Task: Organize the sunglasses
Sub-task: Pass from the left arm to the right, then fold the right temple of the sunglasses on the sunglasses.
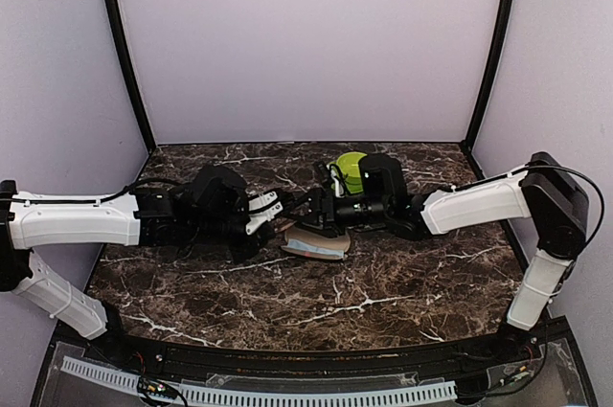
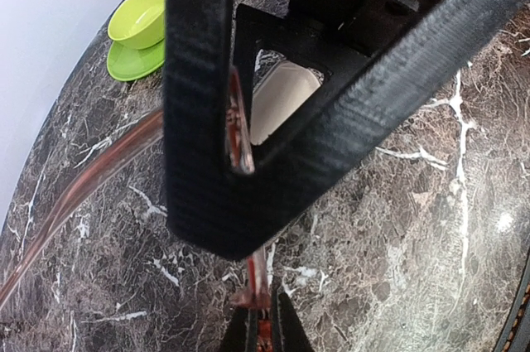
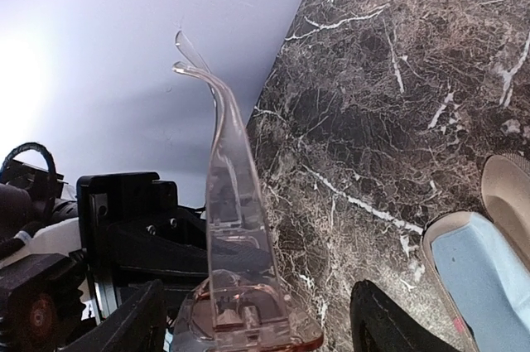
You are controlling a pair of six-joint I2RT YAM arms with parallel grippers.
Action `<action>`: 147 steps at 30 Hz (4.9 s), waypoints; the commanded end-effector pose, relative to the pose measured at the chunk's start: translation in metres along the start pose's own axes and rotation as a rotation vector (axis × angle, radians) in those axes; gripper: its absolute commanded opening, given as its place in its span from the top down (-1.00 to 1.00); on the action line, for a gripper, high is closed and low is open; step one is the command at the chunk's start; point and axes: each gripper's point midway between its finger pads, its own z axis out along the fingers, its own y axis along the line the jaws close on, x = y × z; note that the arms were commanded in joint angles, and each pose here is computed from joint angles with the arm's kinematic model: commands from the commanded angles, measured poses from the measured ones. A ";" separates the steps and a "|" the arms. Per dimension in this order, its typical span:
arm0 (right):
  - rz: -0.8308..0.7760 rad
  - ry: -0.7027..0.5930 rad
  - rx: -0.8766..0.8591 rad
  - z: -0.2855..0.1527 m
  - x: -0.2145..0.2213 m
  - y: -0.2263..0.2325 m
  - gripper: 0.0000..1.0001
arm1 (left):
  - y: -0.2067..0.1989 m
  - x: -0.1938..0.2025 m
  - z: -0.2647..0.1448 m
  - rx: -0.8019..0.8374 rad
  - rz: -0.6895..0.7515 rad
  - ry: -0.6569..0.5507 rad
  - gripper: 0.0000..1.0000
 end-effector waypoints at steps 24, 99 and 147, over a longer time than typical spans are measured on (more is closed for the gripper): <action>-0.036 -0.037 -0.067 0.000 -0.005 0.006 -0.53 | -0.002 -0.007 -0.004 -0.005 0.013 -0.036 1.00; 0.000 -0.110 -0.013 -0.039 -0.034 0.015 0.48 | 0.011 -0.052 -0.022 -0.039 -0.046 -0.170 -0.53; -0.045 -0.117 0.017 -0.054 -0.034 0.012 0.62 | 0.071 -0.019 0.003 0.202 -0.794 -0.169 0.54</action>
